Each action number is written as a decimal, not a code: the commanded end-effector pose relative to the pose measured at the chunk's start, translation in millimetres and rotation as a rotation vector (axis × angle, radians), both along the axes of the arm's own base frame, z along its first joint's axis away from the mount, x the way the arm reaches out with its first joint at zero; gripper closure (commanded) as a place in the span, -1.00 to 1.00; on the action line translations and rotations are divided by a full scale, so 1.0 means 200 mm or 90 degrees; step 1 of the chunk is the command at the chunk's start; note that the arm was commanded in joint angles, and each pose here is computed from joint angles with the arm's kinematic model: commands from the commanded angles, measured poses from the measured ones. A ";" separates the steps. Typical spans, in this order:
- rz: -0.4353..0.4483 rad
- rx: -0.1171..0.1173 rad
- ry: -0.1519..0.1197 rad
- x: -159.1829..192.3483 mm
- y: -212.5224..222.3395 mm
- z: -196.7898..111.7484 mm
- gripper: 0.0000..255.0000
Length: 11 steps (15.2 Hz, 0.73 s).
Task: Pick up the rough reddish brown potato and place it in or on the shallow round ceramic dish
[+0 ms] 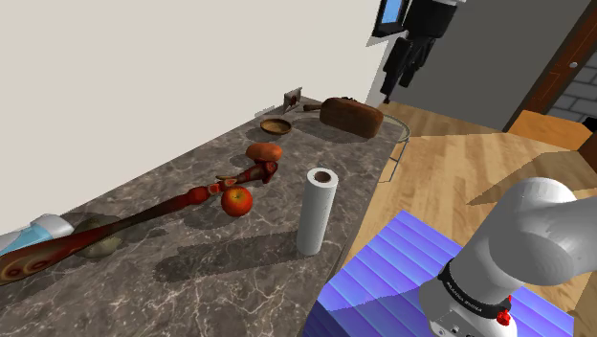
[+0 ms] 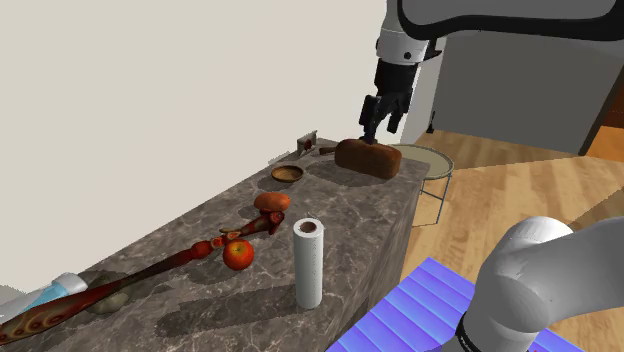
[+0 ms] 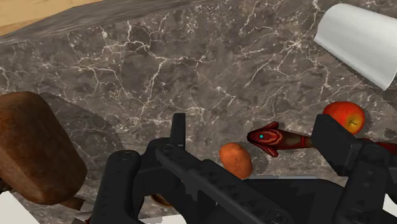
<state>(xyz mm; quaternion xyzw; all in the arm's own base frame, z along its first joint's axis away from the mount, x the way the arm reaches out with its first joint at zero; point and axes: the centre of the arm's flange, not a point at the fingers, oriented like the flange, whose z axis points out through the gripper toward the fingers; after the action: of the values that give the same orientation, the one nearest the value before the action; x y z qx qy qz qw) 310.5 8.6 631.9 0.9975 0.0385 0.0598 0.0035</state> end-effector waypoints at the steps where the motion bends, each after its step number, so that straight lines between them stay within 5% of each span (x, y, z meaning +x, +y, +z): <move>1: 0.000 0.000 0.000 0.00 0.00 0.00 -1.00; 11: 0.099 -0.029 -0.015 0.48 0.11 -0.43 -1.00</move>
<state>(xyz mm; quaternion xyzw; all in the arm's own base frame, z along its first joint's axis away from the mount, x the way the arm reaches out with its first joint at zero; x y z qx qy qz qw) 396.7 28.2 554.5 0.9915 0.1090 0.0689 0.0197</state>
